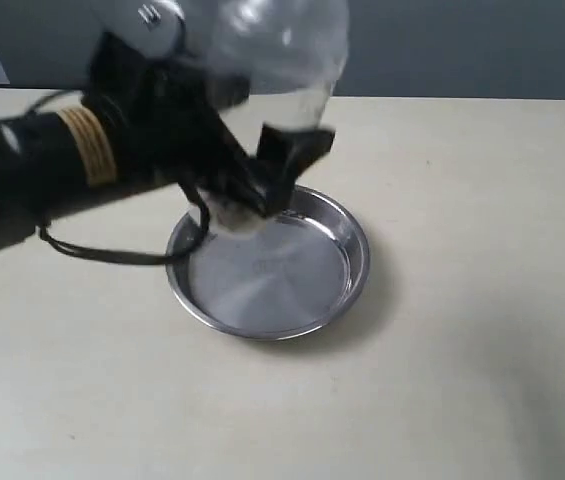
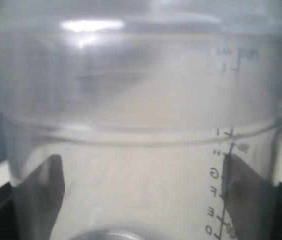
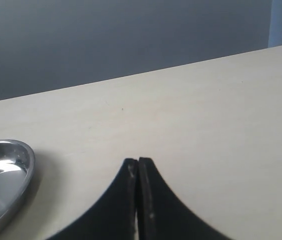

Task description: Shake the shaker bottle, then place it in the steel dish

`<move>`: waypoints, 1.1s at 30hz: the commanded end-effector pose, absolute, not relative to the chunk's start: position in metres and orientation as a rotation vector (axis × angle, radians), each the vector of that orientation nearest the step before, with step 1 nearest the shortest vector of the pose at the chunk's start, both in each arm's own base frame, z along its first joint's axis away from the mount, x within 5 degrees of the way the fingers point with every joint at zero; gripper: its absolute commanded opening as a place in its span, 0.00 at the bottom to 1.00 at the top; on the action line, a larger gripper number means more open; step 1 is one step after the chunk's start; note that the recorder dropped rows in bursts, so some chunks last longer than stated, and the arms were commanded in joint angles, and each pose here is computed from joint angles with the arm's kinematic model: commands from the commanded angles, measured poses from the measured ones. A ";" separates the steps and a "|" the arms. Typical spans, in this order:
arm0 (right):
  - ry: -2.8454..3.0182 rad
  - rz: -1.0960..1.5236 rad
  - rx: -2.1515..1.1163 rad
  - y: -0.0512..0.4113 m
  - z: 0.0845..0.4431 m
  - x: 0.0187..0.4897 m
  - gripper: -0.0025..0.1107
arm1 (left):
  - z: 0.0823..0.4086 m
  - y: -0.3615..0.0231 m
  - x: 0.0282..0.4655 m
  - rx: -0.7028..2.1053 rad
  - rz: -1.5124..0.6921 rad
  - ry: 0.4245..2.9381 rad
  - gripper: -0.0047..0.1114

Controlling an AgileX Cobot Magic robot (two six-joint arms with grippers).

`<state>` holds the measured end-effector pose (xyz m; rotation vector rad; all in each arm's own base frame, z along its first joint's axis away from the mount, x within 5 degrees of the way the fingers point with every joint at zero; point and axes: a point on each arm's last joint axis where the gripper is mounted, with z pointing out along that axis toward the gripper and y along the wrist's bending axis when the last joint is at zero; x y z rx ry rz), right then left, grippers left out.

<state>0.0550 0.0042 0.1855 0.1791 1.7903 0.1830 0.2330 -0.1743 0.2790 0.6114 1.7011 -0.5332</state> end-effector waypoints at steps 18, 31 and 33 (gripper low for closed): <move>1.780 0.181 0.174 0.004 0.186 0.055 0.02 | 0.368 -0.168 0.218 0.533 -0.510 1.364 0.04; 1.780 0.181 0.174 0.004 0.186 0.055 0.02 | 0.296 -0.187 0.224 0.637 -0.518 1.566 0.04; 1.780 0.181 0.174 0.004 0.186 0.055 0.02 | 0.233 -0.190 0.234 0.622 -0.494 1.808 0.04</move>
